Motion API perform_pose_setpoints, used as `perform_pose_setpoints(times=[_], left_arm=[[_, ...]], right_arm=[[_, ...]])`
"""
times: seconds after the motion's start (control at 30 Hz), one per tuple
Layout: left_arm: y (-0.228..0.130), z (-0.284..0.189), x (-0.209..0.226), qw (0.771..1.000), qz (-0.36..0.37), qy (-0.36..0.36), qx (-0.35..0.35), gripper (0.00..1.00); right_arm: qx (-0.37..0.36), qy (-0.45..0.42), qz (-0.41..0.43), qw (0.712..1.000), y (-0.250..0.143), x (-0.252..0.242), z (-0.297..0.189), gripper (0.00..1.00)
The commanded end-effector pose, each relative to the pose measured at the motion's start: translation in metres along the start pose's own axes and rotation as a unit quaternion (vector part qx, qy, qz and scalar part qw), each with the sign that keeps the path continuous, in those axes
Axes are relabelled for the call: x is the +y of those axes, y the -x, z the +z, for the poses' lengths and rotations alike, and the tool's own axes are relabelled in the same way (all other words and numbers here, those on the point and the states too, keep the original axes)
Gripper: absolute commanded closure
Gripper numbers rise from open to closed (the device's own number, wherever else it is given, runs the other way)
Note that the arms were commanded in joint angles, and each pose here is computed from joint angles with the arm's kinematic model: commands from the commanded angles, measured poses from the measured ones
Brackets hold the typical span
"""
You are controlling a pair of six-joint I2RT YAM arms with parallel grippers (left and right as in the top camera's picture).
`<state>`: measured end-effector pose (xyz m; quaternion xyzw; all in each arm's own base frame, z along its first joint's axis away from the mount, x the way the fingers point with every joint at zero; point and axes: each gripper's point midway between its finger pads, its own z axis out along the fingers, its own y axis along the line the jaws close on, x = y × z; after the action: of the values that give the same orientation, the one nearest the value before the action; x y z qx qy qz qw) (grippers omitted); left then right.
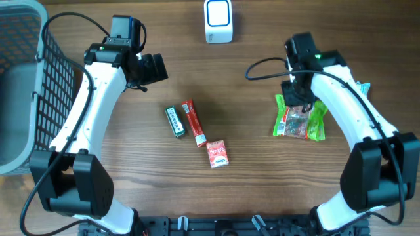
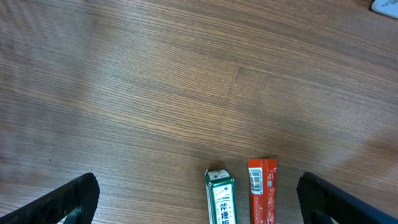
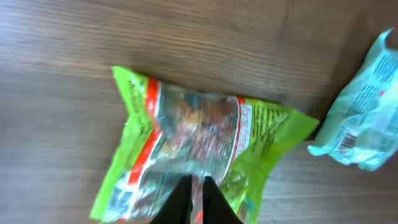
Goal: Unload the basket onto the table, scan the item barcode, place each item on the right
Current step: 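Carry the green snack bag right and drop it beside the wipes, then move the right gripper left over the small red tissue pack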
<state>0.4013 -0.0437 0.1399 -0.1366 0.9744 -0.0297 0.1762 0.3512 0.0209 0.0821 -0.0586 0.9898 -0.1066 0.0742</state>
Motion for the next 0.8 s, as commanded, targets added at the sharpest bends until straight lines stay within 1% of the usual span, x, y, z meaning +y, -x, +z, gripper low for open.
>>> perform_pose_setpoints(times=[0.0, 0.03, 0.07, 0.17, 0.2, 0.23, 0.27, 0.3, 0.4, 0.47, 0.5, 0.53, 0.6, 0.63, 0.7, 0.77], left_arm=[[-0.001, 0.003, 0.003, 1.0, 0.002, 0.008, 0.001, 0.0], [-0.001, 0.003, 0.003, 1.0, 0.002, 0.008, 0.001, 0.0], [-0.001, 0.003, 0.003, 1.0, 0.002, 0.008, 0.001, 0.0], [-0.001, 0.003, 0.003, 1.0, 0.002, 0.008, 0.001, 0.0], [-0.001, 0.003, 0.003, 1.0, 0.002, 0.008, 0.001, 0.0], [-0.001, 0.003, 0.003, 1.0, 0.002, 0.008, 0.001, 0.0], [-0.001, 0.003, 0.003, 1.0, 0.002, 0.008, 0.001, 0.0], [-0.001, 0.003, 0.003, 1.0, 0.002, 0.008, 0.001, 0.0], [-0.001, 0.003, 0.003, 1.0, 0.002, 0.008, 0.001, 0.0], [-0.001, 0.003, 0.003, 1.0, 0.002, 0.008, 0.001, 0.0], [-0.001, 0.003, 0.003, 1.0, 0.002, 0.008, 0.001, 0.0], [-0.001, 0.003, 0.003, 1.0, 0.002, 0.008, 0.001, 0.0], [-0.001, 0.003, 0.003, 1.0, 0.002, 0.008, 0.001, 0.0], [-0.001, 0.003, 0.003, 1.0, 0.002, 0.008, 0.001, 0.0], [-0.001, 0.003, 0.003, 1.0, 0.002, 0.008, 0.001, 0.0], [-0.001, 0.003, 0.003, 1.0, 0.002, 0.008, 0.001, 0.0]], right_arm=[[-0.005, -0.008, 0.067, 0.998, 0.002, -0.021, 0.016, 0.79], [-0.008, 0.005, 0.078, 0.997, 0.004, -0.019, 0.016, 0.74], [-0.011, 0.039, 0.079, 0.996, 0.007, -0.009, 0.016, 0.71], [-0.013, 0.186, 0.057, 0.981, 0.01, 0.04, 0.005, 0.64], [-0.009, 0.243, 0.051, 0.969, 0.009, 0.059, -0.004, 0.61], [-0.004, 0.268, 0.051, 0.962, 0.007, 0.067, -0.008, 0.59], [0.006, 0.293, 0.054, 0.955, 0.003, 0.075, -0.011, 0.6], [0.019, 0.298, 0.067, 0.952, -0.003, 0.079, -0.009, 0.6], [0.049, 0.27, 0.119, 0.954, -0.02, 0.076, 0.014, 0.66], [0.05, 0.236, 0.138, 0.961, -0.027, 0.069, 0.031, 0.66], [0.046, 0.204, 0.14, 0.968, -0.031, 0.06, 0.043, 0.69], [0.045, 0.128, 0.15, 0.979, -0.04, 0.037, 0.059, 0.76], [0.048, 0.039, 0.182, 0.981, -0.051, 0.009, 0.069, 0.77], [0.05, 0.002, 0.18, 0.982, -0.056, -0.003, 0.07, 0.79], [0.051, -0.033, 0.179, 0.982, -0.059, -0.016, 0.068, 0.79], [0.049, -0.049, 0.173, 0.982, -0.059, -0.022, 0.067, 0.78]])
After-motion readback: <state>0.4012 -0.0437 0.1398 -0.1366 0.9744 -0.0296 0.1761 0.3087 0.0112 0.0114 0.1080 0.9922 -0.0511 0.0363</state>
